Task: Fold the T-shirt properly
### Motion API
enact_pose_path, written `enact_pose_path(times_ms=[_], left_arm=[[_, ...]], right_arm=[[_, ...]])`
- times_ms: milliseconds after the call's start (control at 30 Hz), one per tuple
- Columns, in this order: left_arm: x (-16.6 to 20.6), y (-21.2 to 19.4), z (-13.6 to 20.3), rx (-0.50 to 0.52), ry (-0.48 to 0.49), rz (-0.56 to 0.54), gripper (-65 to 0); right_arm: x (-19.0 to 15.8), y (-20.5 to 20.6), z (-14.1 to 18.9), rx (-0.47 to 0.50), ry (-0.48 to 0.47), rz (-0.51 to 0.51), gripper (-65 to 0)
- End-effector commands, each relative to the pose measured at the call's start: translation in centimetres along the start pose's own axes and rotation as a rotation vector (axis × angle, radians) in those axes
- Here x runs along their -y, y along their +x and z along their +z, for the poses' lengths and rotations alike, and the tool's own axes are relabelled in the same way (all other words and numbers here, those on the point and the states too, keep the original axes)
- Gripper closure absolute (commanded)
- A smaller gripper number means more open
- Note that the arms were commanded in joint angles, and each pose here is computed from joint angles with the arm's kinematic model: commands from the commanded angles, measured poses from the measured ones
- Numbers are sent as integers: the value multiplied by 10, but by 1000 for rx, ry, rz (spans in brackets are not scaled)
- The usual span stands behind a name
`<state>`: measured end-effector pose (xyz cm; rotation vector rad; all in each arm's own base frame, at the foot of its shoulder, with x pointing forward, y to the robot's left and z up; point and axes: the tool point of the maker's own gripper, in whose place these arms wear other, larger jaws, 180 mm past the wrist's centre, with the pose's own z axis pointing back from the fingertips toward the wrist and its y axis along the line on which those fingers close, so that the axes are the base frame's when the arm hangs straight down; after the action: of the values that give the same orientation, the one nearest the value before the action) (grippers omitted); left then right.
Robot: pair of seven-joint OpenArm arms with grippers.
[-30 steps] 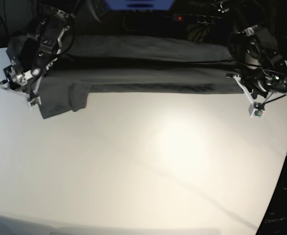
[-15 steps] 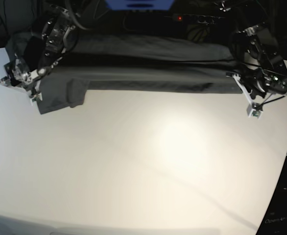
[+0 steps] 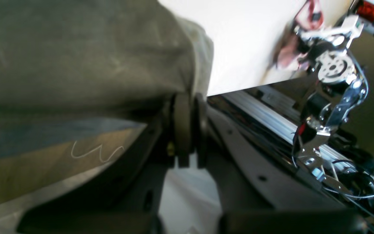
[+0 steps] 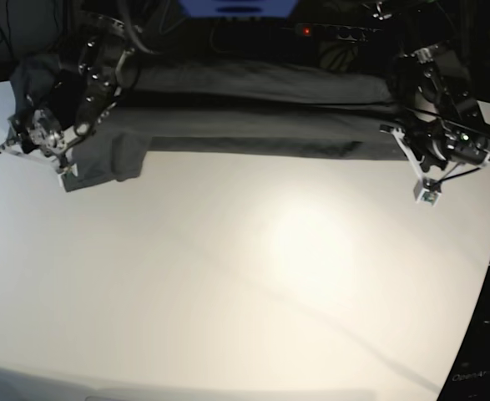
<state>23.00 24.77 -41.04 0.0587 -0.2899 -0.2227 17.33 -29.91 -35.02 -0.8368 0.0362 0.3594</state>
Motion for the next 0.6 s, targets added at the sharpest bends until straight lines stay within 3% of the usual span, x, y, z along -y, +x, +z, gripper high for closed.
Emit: enact_pose_path(times_ms=[0, 267, 567], left_arm=[[-8, 7, 6, 16, 24, -6, -23], [0, -8, -17, -53, -39, 18, -23], [7, -11, -31, -56, -80, 34, -23]], right_arm=[[13, -3, 3, -17, -38, -20, -1], [13, -7, 3, -40, -38, -21, -1], [12, -8, 5, -53, -38, -15, -1]])
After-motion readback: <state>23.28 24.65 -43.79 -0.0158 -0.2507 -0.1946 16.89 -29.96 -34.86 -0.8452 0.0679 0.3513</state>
